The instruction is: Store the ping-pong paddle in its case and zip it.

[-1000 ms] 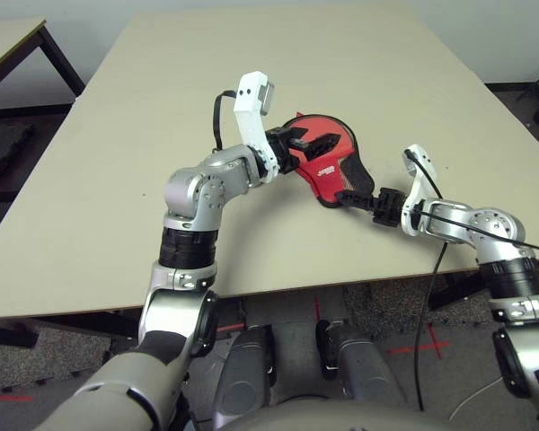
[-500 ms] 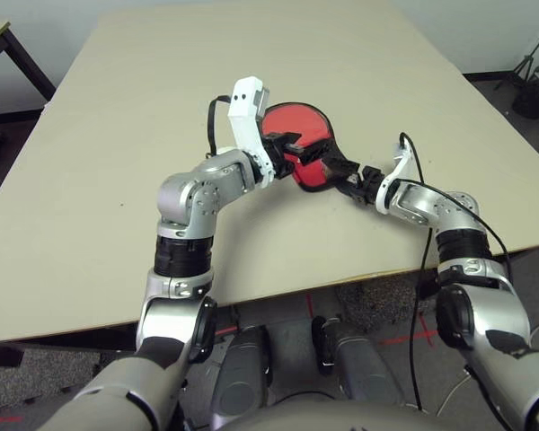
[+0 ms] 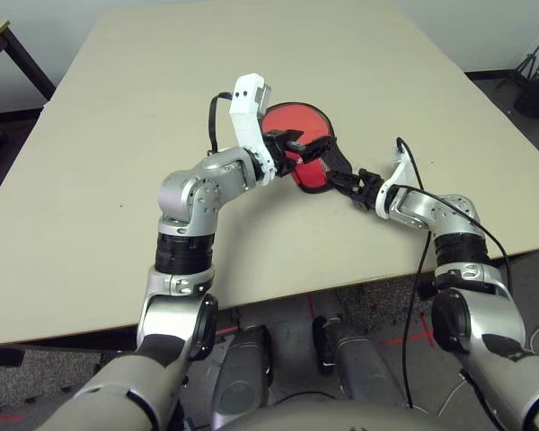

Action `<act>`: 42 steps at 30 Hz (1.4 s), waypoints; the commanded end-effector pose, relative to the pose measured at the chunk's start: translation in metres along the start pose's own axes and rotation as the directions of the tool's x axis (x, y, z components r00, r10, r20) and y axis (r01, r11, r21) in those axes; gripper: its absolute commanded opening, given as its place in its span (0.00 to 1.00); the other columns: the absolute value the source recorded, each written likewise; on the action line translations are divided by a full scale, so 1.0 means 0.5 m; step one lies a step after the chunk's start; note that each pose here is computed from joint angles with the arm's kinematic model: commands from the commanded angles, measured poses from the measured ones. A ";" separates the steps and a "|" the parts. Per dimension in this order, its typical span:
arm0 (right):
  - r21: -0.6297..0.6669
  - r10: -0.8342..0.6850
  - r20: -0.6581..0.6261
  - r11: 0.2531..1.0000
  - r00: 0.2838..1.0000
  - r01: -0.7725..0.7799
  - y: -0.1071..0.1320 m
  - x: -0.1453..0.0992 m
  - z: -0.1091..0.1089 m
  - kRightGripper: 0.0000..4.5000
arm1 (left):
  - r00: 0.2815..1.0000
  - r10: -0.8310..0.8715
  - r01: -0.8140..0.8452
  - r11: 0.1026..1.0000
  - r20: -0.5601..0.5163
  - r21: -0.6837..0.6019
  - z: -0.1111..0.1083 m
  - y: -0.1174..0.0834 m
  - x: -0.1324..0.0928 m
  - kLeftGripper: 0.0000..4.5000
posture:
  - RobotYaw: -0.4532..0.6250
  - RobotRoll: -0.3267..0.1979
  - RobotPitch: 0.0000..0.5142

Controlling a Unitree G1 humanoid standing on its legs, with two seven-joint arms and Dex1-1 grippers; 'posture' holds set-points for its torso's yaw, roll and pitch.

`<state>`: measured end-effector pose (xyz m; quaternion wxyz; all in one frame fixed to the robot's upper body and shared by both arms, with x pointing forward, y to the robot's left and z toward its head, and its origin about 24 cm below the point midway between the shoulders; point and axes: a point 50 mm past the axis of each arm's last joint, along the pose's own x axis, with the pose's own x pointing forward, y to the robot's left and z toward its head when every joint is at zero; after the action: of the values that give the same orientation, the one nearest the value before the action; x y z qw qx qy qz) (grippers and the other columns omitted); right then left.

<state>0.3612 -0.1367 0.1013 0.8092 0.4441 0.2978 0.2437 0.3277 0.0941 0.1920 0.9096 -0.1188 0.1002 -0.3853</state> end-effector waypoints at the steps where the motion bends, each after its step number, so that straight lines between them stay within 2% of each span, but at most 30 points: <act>1: 0.047 -0.113 -0.005 0.993 0.994 0.113 -0.046 0.000 -0.016 0.03 | 1.000 0.003 -0.003 1.000 -0.015 -0.012 -0.010 0.003 -0.001 1.00 | 0.55 0.62 0.37; 2: 0.055 -0.112 -0.004 0.992 0.994 0.112 -0.046 0.000 -0.016 0.00 | 1.000 0.005 -0.005 1.000 -0.014 -0.013 -0.011 0.004 -0.001 1.00 | 0.55 0.62 0.36; 14: 0.102 -0.104 0.009 0.989 0.995 0.103 -0.043 0.000 -0.028 0.00 | 1.000 0.008 -0.008 1.000 -0.018 -0.022 -0.019 0.004 -0.001 1.00 | 0.54 0.62 0.38; 21: 0.104 -0.112 0.017 0.989 0.994 0.110 -0.039 -0.007 -0.026 0.00 | 0.999 0.033 -0.033 0.999 -0.024 0.011 -0.024 0.011 -0.014 1.00 | 0.53 0.62 0.42; 25: 0.072 -0.137 0.023 0.988 0.990 0.135 -0.040 -0.017 -0.026 0.00 | 0.991 0.132 -0.134 0.985 0.026 0.106 -0.010 0.039 -0.035 1.00 | 0.53 0.62 0.43; 30: 0.020 -0.196 0.084 0.981 0.977 0.195 -0.039 -0.043 -0.011 0.00 | 0.935 0.331 -0.352 0.904 0.125 0.240 0.015 0.097 -0.080 1.00 | 0.53 0.62 0.43; 33: 0.003 -0.222 0.115 0.975 0.968 0.223 -0.036 -0.064 -0.005 0.00 | 0.893 0.415 -0.448 0.858 0.174 0.253 0.024 0.123 -0.105 1.00 | 0.53 0.62 0.44; 38: -0.063 -0.264 0.106 0.960 0.959 0.272 -0.025 -0.114 -0.020 0.00 | 0.819 0.523 -0.570 0.789 0.236 0.230 0.032 0.155 -0.151 1.00 | 0.54 0.62 0.43; 42: -0.111 -0.281 0.098 0.950 0.955 0.291 -0.014 -0.144 -0.033 0.00 | 0.781 0.570 -0.621 0.752 0.254 0.221 0.030 0.166 -0.172 1.00 | 0.54 0.62 0.43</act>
<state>0.3116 -0.1713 0.1221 0.8756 0.3717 0.2669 0.1548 0.3316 0.2092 0.1940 0.9958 0.0188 -0.0062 -0.0888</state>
